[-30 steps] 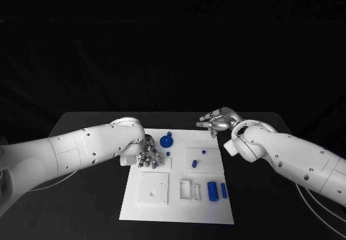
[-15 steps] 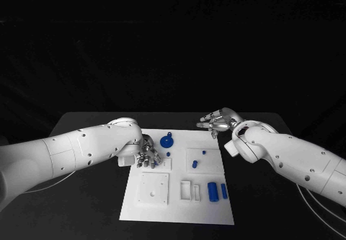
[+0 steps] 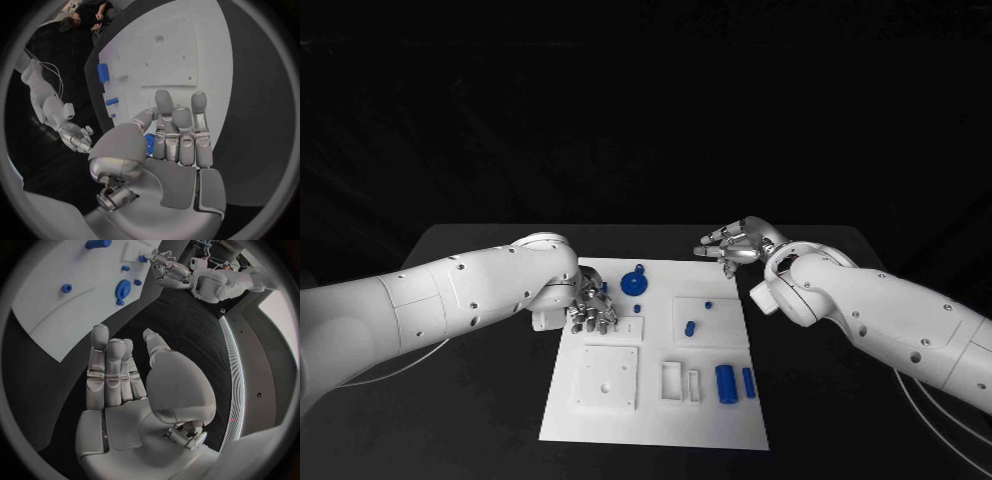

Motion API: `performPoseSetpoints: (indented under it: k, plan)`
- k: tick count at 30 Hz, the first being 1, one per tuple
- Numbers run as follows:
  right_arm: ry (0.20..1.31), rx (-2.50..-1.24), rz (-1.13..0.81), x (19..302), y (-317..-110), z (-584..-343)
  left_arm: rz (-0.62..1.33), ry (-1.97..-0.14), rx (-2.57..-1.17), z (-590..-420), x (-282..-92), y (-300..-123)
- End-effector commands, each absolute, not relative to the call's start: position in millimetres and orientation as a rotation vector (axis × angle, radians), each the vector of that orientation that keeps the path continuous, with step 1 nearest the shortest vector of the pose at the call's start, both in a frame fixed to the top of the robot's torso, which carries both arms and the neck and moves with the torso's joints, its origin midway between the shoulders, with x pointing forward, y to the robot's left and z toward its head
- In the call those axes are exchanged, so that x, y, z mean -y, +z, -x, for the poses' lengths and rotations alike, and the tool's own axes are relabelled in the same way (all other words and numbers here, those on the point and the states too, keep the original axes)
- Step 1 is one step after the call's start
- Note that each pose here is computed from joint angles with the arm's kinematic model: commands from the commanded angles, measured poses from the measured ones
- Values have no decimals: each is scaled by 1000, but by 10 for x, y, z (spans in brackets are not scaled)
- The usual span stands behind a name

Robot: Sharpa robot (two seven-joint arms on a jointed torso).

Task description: Assemble the parts on the task board

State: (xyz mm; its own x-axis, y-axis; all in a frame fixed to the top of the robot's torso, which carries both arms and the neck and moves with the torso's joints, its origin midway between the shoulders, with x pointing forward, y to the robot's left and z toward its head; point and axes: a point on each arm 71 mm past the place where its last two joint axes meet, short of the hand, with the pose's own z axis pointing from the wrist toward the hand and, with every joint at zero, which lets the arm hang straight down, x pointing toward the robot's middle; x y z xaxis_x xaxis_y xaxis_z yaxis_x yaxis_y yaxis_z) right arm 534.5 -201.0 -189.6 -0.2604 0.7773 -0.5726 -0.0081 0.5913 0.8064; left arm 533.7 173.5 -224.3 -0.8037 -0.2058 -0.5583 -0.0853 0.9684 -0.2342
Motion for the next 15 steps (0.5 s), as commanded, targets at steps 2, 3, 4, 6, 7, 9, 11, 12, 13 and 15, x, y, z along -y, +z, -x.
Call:
performPoseSetpoints:
  k: [2,3,4,6,7,9,11,12,13,15]
  plan:
    - [861,-1694,-627,2000,-1904,-5340,231,-346,-2557,-5310,-1710,-2254]
    - [861,-1694,-627,2000,-1905,-5340,236,-352,-2563,-5308,-1713,-2255]
    - [861,-1695,-627,2000,-1905,-5340,238,-355,-2567,-5307,-1716,-2256]
    - [860,-1696,-627,2000,-1906,-5340,243,-360,-2574,-5305,-1722,-2257]
    - [860,-1696,-627,2001,-1906,-5340,245,-361,-2577,-5305,-1725,-2258]
    - [860,-1696,-627,2001,-1907,-5340,248,-363,-2580,-5307,-1731,-2258]
    - [860,-1697,-627,2001,-1907,-5340,251,-364,-2580,-5308,-1735,-2258]
    - [860,-1697,-627,2001,-1908,-5340,253,-365,-2580,-5310,-1739,-2258]
    - [860,-1697,-627,2001,-1908,-5340,256,-365,-2579,-5311,-1741,-2257]
    - [860,-1697,-627,2002,-1908,-5340,260,-366,-2577,-5312,-1747,-2256]
